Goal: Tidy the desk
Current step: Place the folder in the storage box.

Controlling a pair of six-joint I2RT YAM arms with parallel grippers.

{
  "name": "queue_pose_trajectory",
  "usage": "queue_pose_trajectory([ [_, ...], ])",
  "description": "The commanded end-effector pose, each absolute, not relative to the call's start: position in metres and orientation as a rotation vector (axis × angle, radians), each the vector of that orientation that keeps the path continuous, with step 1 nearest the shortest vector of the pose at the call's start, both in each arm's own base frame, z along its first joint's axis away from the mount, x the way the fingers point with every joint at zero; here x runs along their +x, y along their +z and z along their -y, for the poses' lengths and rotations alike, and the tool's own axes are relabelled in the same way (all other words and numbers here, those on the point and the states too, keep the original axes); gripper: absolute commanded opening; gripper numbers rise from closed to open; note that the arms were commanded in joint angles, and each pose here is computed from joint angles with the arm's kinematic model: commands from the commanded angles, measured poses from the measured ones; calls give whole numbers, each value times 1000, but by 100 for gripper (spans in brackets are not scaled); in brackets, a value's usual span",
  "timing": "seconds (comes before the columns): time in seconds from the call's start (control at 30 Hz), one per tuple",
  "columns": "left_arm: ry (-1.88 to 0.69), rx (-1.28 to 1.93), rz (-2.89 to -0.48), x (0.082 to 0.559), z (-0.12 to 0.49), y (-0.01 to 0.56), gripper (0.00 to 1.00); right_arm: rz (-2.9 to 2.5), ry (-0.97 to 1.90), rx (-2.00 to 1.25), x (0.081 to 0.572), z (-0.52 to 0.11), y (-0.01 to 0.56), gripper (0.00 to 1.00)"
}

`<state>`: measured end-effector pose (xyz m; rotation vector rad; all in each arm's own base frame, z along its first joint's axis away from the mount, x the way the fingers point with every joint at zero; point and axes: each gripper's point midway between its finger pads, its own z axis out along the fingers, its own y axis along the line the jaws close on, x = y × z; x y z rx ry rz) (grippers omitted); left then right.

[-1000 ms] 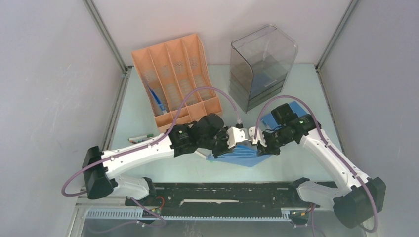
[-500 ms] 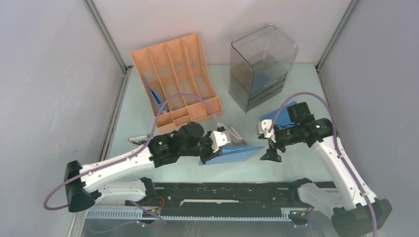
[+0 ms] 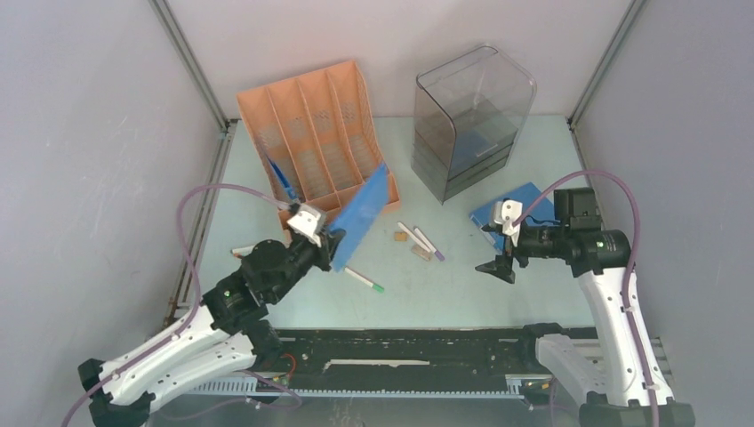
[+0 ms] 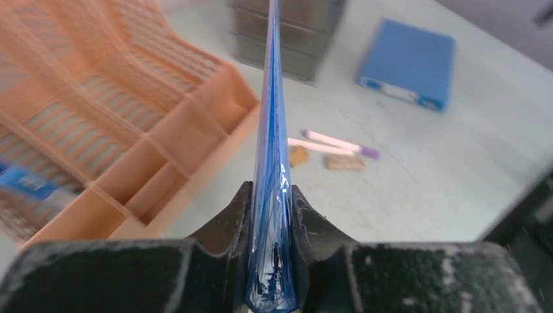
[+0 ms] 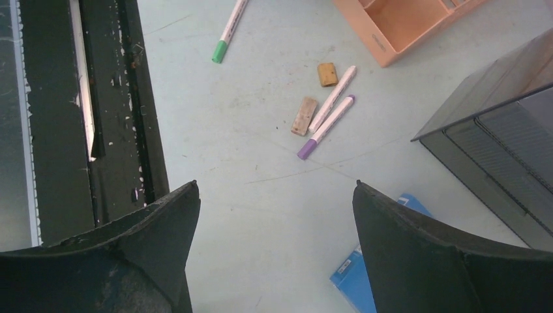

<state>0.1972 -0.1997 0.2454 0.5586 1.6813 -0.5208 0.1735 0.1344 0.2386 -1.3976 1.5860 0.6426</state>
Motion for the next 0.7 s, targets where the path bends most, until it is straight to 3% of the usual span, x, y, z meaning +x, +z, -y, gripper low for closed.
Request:
queue_pose_trajectory([
  [0.0, -377, 108, -1590, 237, 145, 290, 0, -1612, 635, -1354, 188, -135, 238, 94],
  [0.3, -172, -279, -1571, 281, 85, 313, 0, -1653, 620, -1327, 198, -131, 228, 94],
  [0.67, -113, -375, -1564, 332, 76, 327, 0, -1672, 606, -1323, 203, -129, 223, 94],
])
